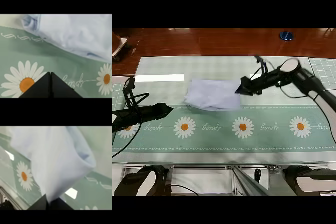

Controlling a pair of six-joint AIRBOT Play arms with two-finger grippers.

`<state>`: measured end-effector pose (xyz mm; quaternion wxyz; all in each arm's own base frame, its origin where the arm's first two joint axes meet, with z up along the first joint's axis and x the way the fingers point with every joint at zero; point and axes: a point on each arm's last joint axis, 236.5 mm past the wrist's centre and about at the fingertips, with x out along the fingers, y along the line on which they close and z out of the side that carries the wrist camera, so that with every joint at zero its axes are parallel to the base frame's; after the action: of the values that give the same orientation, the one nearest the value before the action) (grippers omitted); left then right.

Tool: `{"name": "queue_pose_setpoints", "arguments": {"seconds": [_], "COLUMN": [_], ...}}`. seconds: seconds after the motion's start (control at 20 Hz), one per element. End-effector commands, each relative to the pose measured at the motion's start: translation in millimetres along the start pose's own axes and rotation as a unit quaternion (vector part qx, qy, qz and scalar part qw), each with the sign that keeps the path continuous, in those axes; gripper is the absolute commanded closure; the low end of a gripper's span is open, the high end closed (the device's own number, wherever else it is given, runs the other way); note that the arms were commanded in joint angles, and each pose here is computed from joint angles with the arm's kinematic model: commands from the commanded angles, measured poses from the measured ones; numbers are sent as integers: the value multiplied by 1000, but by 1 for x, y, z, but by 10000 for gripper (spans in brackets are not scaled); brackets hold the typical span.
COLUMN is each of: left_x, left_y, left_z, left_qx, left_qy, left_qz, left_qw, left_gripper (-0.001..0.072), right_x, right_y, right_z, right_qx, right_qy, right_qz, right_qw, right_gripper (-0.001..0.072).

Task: Fold the shirts.

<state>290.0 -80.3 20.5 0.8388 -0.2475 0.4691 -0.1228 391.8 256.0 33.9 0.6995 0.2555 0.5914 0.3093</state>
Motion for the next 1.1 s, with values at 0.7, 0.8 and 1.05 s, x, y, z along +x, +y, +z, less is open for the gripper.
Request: {"name": "queue_pose_setpoints", "arguments": {"seconds": [0.7,0.8,1.05], "left_x": [7,7,8], "left_y": [-25,-25,-25], "left_z": [-18,-17,-15], "left_qx": [33,33,33], "left_qy": [30,28,23], "left_qz": [-25,-25,-24], "left_qw": [999,999,999], "left_gripper": [691,691,690], "right_x": [-335,-368,-423], "right_y": [-36,-50,-94], "right_z": [30,9,-56], "right_qx": [81,116,217], "right_qy": [-200,-221,-249], "right_qz": [-172,-191,-276], "right_qw": [961,949,903], "right_gripper": [685,685,686]}}
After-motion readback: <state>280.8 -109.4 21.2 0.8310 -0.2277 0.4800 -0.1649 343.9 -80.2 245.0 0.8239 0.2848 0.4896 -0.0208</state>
